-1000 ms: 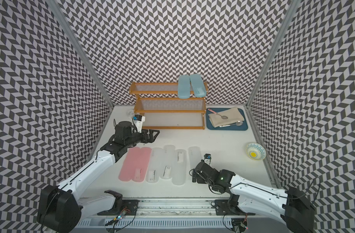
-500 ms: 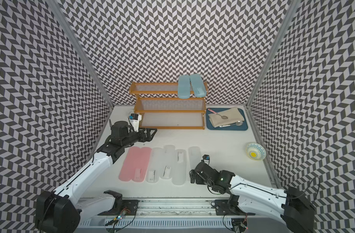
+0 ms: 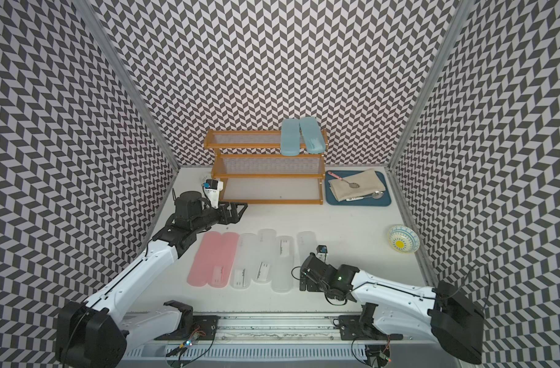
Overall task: Place the pencil cases on the shelf according to color
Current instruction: Pick up the pencil case from the center of the board.
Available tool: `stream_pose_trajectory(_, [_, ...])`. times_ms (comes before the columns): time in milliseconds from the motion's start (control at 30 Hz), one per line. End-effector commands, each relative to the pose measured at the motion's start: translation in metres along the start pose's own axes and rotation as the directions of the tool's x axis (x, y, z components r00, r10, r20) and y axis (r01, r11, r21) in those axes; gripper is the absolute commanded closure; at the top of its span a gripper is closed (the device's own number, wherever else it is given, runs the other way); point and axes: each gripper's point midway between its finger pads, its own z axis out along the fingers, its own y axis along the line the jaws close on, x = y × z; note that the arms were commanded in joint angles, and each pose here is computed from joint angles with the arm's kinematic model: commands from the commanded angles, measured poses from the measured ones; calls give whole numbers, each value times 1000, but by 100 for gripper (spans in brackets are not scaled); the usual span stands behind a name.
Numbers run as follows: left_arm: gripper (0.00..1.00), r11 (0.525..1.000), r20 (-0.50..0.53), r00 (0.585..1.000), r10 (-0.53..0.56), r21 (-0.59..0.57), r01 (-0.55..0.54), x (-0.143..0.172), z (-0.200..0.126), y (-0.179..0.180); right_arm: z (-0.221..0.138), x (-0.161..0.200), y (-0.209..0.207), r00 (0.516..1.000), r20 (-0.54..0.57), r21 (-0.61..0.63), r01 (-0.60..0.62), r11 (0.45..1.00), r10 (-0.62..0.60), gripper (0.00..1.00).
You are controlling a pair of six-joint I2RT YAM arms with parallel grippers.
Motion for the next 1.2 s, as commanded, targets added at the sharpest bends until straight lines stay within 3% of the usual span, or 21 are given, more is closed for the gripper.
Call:
stream_pose_trajectory(0, [0,1000,35,999,13,13,-13,-11,-6,-5,-1,-8,11,1000,27,4,8,1000,-8,1])
stream_pose_trajectory(600, [1,1000,43,999,13,15,-14,-12,-9,-7,20,10,-7,1000,-13,147,18,989,-16,5])
stream_pose_trajectory(900, [0,1000,56,998,17,6,-18,-14,-12,-6,12,10,-6,999,38,105,-6,994,2,30])
stream_pose_trajectory(1033, [0,999,148,989,30,19,-33,-33,-25,-15,-2,2,-2,996,84,93,-9,996,1,36])
stream_pose_trajectory(1167, [0,995,283,958,49,67,-71,-84,-46,-39,-23,-12,2,990,141,80,-22,997,10,36])
